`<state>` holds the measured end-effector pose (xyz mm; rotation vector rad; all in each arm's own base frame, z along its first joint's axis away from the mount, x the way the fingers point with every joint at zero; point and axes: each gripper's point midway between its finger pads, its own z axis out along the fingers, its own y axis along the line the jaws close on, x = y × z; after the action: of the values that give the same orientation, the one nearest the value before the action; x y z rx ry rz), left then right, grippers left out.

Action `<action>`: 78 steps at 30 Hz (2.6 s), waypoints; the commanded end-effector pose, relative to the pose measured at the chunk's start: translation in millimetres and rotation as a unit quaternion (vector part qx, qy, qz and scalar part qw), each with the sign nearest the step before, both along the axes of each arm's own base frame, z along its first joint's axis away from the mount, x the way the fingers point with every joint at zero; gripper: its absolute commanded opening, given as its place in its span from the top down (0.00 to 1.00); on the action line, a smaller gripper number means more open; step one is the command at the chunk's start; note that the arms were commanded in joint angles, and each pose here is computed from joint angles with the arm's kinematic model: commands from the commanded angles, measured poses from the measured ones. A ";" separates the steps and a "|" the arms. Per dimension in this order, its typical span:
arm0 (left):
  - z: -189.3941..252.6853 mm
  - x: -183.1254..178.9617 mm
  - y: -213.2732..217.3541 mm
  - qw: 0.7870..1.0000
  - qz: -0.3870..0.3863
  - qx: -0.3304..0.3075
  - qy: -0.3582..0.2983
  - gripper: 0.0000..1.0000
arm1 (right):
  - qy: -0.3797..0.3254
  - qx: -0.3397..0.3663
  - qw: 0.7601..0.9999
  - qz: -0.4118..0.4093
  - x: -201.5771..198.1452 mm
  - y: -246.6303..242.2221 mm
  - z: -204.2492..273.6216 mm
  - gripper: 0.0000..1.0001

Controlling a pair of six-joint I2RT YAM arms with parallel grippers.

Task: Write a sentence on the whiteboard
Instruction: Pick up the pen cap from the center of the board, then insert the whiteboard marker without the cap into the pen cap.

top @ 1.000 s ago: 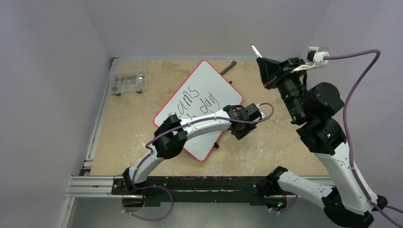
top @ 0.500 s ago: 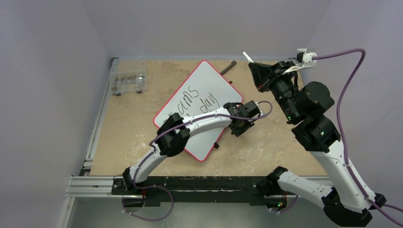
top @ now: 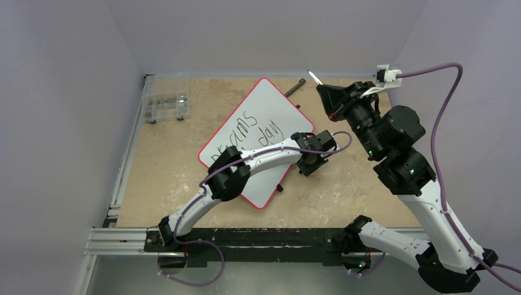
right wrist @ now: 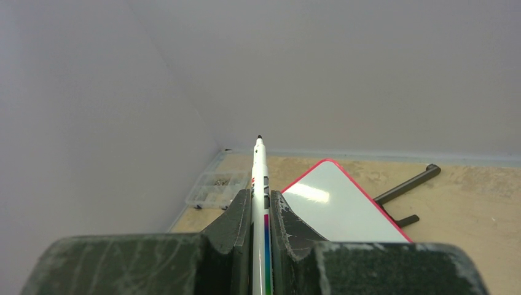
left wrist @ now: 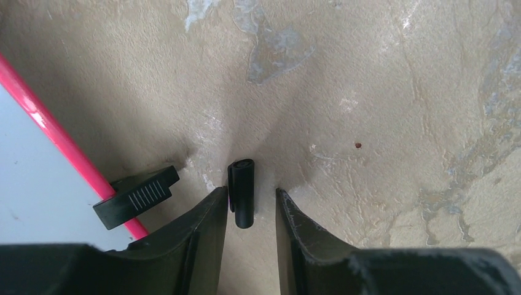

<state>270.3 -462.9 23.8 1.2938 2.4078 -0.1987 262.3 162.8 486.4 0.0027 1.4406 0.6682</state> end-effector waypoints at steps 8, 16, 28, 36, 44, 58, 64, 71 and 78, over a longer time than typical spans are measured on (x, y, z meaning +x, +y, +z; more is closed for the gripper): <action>3.0 -2.5 -7.2 1.000 0.005 -0.018 0.018 0.80 | -0.013 0.016 1.000 0.009 0.3 3.7 7.3 1.00; 32.6 -27.9 -22.5 0.992 0.016 -0.099 0.076 1.00 | -0.012 0.015 1.000 0.007 -0.1 2.8 6.5 1.00; 197.7 -53.4 -13.8 0.953 0.022 -0.295 0.058 1.00 | -0.043 0.068 0.996 -0.024 -9.7 -18.4 26.4 1.00; 249.5 -30.1 37.4 0.921 0.077 -0.380 0.028 1.00 | -0.058 0.110 0.992 -0.017 -15.2 -20.3 30.6 1.00; 303.7 -6.7 108.4 0.887 0.128 -0.442 -0.042 1.00 | -0.053 0.133 0.990 0.009 -11.3 -6.6 20.1 1.00; 355.3 41.8 227.0 0.717 0.303 -0.628 -0.007 1.00 | -0.039 0.144 0.980 0.129 1.0 55.9 -17.3 1.00; 351.5 52.9 247.3 0.672 0.316 -0.670 -0.002 1.00 | -0.030 0.135 0.975 0.174 3.2 79.5 -35.1 1.00; 336.8 58.5 281.9 0.587 0.425 -0.689 -0.008 1.00 | -0.024 0.105 0.972 0.209 3.0 105.3 -59.9 1.00; 319.2 53.5 317.3 0.492 0.539 -0.684 0.001 1.00 | -0.041 0.048 0.974 0.219 -2.8 137.8 -70.9 1.00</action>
<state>321.5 -173.9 340.8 -0.6777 1.6470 -1.3093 271.6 285.3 395.7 -0.1795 1.4317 1.1182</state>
